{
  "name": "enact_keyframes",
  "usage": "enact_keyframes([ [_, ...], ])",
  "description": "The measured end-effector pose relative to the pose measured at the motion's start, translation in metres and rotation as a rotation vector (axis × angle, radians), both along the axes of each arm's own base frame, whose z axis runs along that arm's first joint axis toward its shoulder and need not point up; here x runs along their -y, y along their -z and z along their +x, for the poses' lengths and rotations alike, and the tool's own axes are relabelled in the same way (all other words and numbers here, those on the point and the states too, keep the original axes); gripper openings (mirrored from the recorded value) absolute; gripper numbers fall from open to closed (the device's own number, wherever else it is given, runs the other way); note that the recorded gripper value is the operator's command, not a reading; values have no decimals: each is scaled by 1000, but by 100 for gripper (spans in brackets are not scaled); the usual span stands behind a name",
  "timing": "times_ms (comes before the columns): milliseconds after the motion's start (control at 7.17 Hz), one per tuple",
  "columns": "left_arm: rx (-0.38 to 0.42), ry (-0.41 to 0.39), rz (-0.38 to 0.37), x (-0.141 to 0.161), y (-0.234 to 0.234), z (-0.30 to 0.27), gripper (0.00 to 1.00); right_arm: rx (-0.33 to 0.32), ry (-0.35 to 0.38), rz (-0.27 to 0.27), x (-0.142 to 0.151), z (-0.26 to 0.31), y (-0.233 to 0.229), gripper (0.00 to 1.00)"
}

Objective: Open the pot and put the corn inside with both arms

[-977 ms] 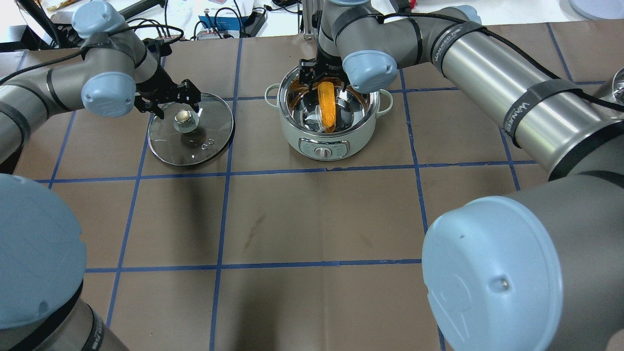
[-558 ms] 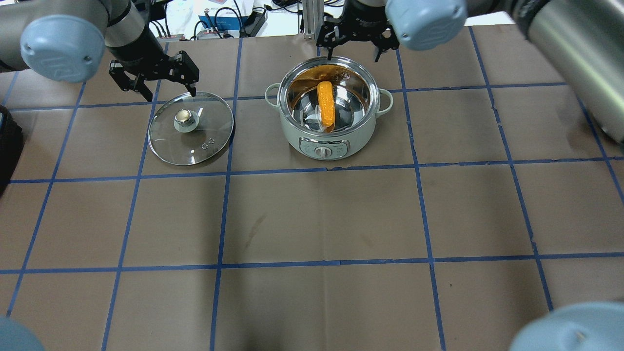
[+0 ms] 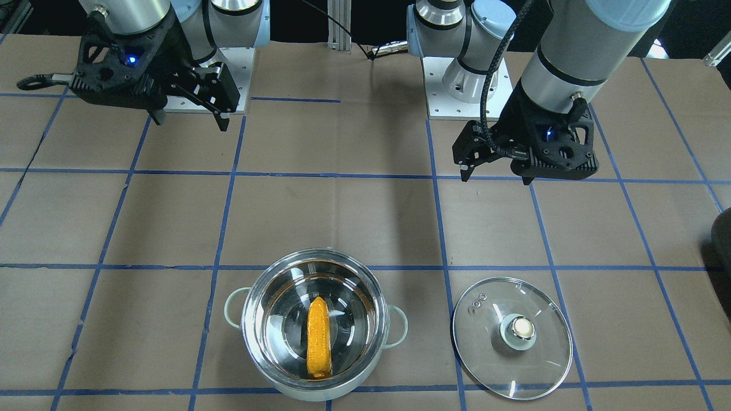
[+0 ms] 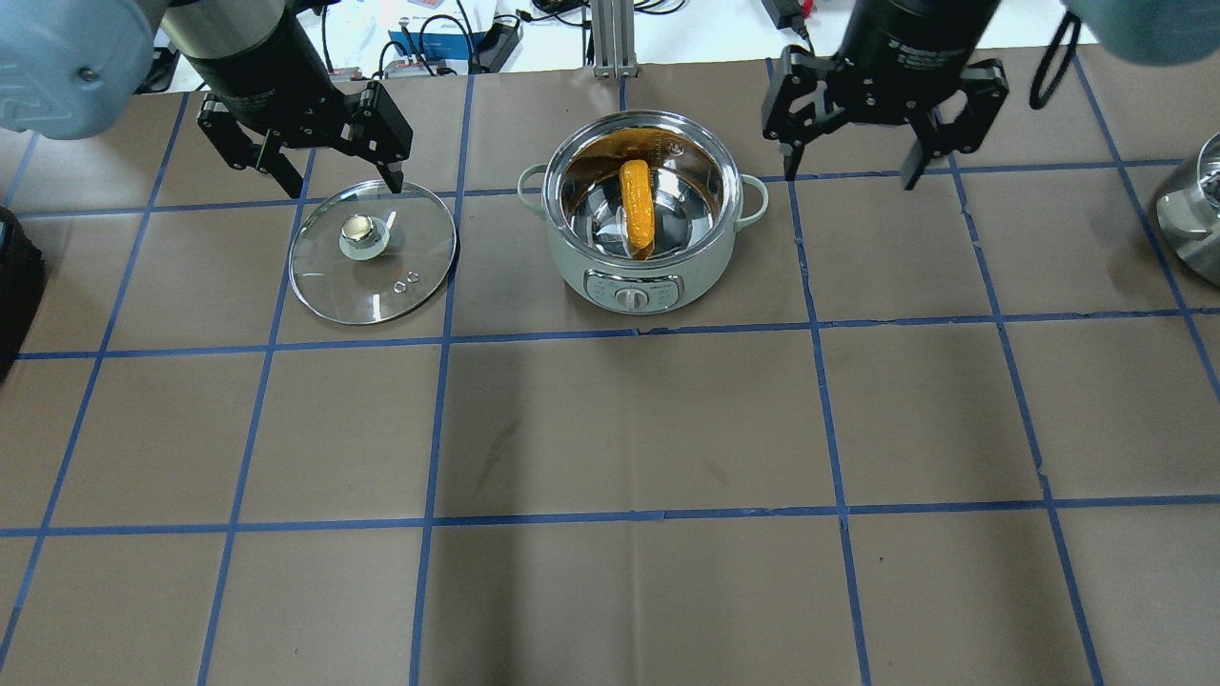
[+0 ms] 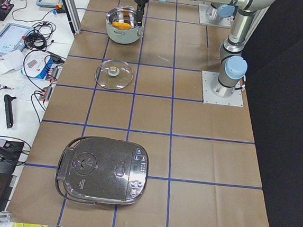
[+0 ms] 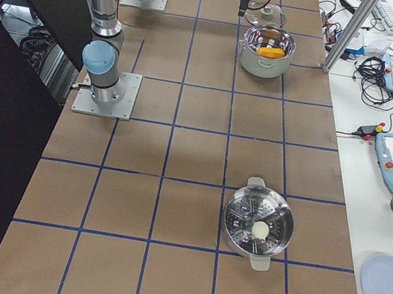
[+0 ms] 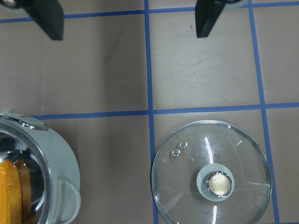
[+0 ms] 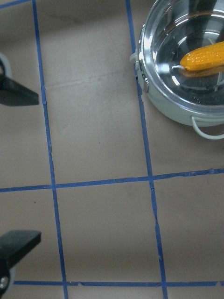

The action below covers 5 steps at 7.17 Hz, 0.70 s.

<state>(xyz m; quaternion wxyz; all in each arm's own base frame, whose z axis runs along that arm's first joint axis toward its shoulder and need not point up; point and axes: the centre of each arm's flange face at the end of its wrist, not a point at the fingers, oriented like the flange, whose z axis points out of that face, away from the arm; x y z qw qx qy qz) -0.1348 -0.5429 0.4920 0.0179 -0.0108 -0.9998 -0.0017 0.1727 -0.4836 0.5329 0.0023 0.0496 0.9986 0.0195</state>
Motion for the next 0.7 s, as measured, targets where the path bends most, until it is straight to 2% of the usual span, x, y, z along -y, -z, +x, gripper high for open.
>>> enact_keyframes([
  [279, -1, -6, 2, -2, -2, 4, 100, -23, -74, -24, -11, -3, 1, 97],
  [698, 1, -4, 3, -3, -1, 4, 100, -17, -101, -101, -4, -2, -5, 99],
])
